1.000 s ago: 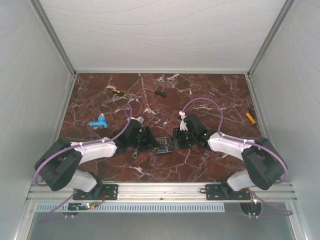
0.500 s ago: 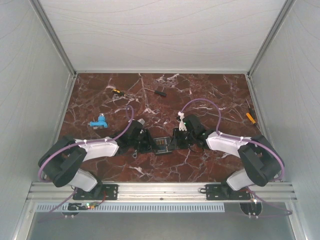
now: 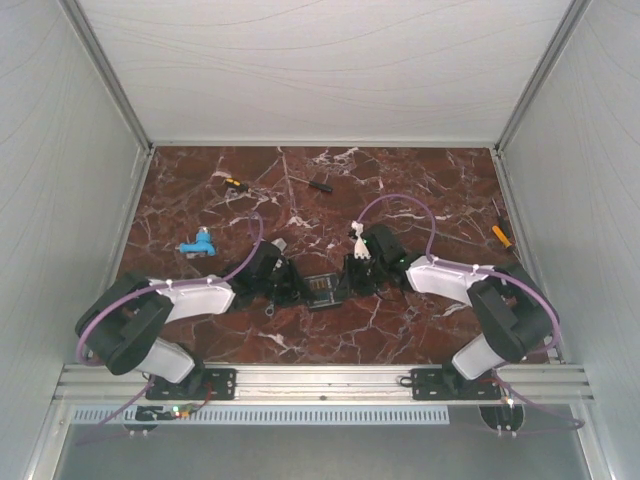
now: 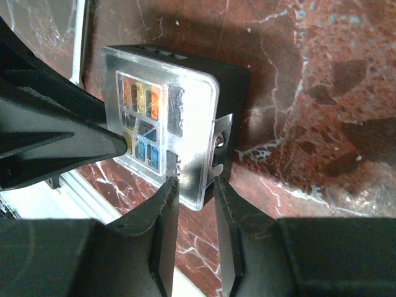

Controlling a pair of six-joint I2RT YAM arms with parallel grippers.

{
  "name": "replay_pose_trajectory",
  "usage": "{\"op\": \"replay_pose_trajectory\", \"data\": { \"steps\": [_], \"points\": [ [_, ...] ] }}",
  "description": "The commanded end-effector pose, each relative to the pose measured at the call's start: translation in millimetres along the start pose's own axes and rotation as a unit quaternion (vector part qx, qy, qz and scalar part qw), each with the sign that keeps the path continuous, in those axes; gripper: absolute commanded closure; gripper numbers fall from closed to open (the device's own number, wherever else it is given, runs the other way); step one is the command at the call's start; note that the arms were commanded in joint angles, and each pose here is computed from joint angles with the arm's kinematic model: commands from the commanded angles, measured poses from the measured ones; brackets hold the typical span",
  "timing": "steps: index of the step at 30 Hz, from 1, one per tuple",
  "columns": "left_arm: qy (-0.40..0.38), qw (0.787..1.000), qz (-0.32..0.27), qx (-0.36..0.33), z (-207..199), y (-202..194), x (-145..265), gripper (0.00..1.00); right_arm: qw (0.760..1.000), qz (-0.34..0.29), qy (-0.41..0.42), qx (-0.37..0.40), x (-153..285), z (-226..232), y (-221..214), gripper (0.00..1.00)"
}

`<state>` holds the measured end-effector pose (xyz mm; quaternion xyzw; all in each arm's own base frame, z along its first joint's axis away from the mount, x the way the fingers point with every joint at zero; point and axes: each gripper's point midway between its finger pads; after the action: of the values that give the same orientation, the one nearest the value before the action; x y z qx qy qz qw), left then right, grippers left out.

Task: Snap on the fuse box
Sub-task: Close the fuse box cover on the fuse box base.

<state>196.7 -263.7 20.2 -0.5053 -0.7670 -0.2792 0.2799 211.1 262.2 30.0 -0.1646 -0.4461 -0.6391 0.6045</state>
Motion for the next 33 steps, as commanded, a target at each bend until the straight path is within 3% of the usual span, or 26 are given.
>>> {"op": "replay_pose_trajectory", "data": {
  "steps": [1, 7, 12, 16, 19, 24, 33],
  "points": [
    [0.054, 0.996, 0.049, 0.044, 51, -25, 5, 0.69, 0.987, 0.108, -0.121, -0.003, -16, -60, -68, 0.8],
    [-0.009, 0.997, 0.055, 0.048, 26, -22, 6, 0.68, 0.99, 0.094, -0.097, 0.028, -29, -45, -55, 0.81],
    [-0.074, 0.996, 0.043, 0.028, -14, -12, 4, 0.66, 0.995, 0.034, -0.08, 0.052, -28, -31, -3, 0.78],
    [-0.106, 0.993, 0.044, 0.0, -46, -9, -1, 0.58, 0.995, -0.032, -0.062, 0.068, -12, -17, 53, 0.75],
    [-0.094, 0.995, 0.021, -0.01, -46, -2, 3, 0.46, 0.992, -0.076, -0.056, 0.079, 8, -4, 75, 0.69],
    [-0.041, 0.998, -0.03, -0.047, -28, 15, 20, 0.31, 0.99, -0.108, -0.058, 0.063, 34, -1, 70, 0.6],
    [-0.033, 0.987, -0.105, -0.113, -35, 72, 38, 0.2, 0.994, -0.11, 0.011, -0.009, 37, 7, 27, 0.46]
  ]
}}
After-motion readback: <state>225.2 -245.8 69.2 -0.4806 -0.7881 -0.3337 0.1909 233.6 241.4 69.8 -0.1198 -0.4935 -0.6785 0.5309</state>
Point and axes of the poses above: each gripper's point midway between its finger pads, its own x axis back along the fingers, its own z axis along the line the jaws close on, y = z × x, and after that the axes turned 3 degrees about x, right-handed
